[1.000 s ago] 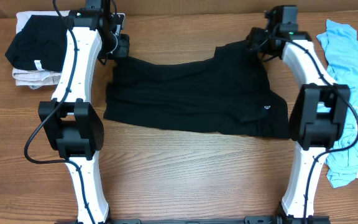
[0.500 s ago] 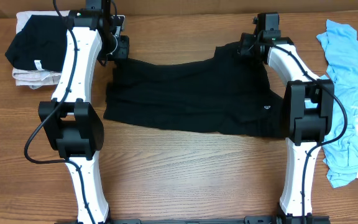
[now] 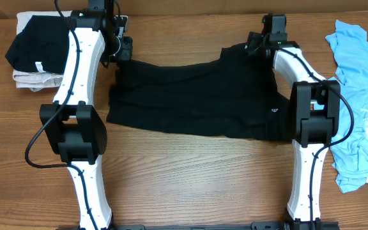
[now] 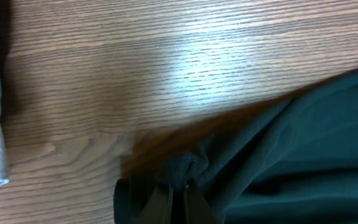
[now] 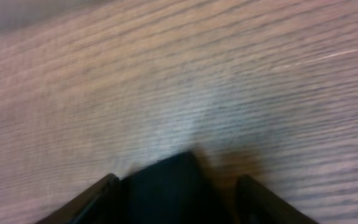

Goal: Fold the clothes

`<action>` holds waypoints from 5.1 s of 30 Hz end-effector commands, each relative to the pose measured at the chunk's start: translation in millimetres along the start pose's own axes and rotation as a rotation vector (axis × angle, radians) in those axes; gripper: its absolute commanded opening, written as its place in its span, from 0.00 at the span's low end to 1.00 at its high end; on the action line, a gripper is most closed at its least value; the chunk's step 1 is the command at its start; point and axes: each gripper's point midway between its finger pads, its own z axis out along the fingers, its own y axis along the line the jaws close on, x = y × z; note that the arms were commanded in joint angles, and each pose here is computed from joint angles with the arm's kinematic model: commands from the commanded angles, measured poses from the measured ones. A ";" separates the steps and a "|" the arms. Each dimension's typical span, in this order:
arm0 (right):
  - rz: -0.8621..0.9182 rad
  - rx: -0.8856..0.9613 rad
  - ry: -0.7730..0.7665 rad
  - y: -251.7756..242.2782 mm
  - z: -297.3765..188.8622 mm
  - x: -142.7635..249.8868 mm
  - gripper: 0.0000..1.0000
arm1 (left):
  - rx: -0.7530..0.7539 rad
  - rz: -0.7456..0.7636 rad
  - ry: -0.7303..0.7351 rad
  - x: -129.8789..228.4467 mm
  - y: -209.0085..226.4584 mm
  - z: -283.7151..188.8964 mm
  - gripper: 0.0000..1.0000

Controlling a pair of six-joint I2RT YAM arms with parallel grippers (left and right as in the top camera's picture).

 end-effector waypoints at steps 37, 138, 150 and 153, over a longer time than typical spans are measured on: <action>0.083 -0.130 0.377 -19.4 -264.8 -2.7 0.04 | -0.139 -0.082 0.122 32.3 53.0 -12.1 0.04; 0.153 -0.227 0.308 -7.8 -414.2 81.3 0.83 | 0.108 0.000 0.152 167.8 27.3 93.7 0.04; 0.174 -0.206 0.388 -13.0 -398.6 103.2 0.78 | 0.086 -0.066 0.070 121.2 50.7 27.1 0.04; 0.178 -0.202 0.404 -14.6 -391.3 109.3 0.78 | 0.060 -0.018 0.021 106.4 53.5 0.0 0.04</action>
